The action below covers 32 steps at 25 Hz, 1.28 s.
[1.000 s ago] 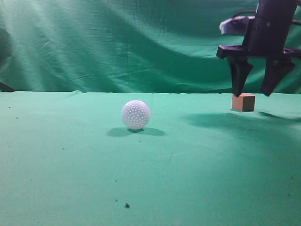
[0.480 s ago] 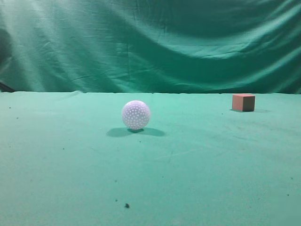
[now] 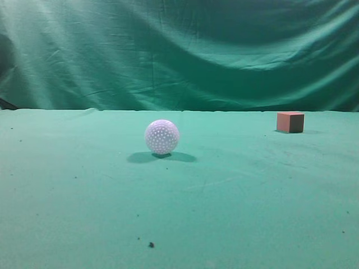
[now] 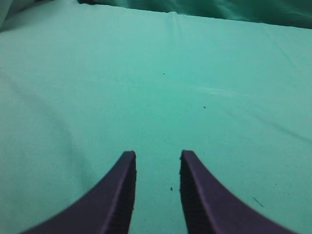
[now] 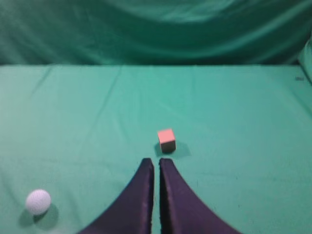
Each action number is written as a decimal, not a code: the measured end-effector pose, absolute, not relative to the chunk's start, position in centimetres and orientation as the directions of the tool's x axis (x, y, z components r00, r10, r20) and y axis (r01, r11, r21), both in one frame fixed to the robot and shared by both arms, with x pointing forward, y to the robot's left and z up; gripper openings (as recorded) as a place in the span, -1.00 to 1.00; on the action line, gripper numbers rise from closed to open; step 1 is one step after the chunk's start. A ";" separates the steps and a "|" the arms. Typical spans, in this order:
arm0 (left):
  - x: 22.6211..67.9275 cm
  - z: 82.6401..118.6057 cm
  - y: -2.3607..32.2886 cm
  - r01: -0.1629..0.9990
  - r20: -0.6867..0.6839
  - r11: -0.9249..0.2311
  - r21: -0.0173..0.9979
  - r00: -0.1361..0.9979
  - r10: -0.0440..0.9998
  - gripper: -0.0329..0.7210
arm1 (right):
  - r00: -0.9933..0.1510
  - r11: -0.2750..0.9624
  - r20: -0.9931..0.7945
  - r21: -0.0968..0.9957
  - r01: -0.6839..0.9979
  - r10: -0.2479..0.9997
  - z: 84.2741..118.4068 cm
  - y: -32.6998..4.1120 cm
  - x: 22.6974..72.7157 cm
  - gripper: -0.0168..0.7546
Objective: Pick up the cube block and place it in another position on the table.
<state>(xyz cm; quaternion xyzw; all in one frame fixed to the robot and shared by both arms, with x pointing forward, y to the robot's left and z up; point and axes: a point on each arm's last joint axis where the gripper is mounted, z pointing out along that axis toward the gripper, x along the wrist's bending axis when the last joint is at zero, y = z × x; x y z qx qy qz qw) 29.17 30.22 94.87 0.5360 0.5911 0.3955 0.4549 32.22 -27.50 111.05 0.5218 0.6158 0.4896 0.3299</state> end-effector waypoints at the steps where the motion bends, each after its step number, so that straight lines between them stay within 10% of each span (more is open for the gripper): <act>1: 29.2 94.9 30.2 0.274 -0.114 0.113 0.955 -0.012 0.993 -0.22 | -0.242 -0.036 0.106 0.961 0.275 0.964 110.8 -27.7 31.4 -0.96; 32: 29.2 94.9 30.2 0.274 -0.114 0.113 0.955 -0.012 0.993 -0.22 | -0.031 -0.039 0.051 0.952 0.304 0.998 94.6 -29.6 29.1 -0.96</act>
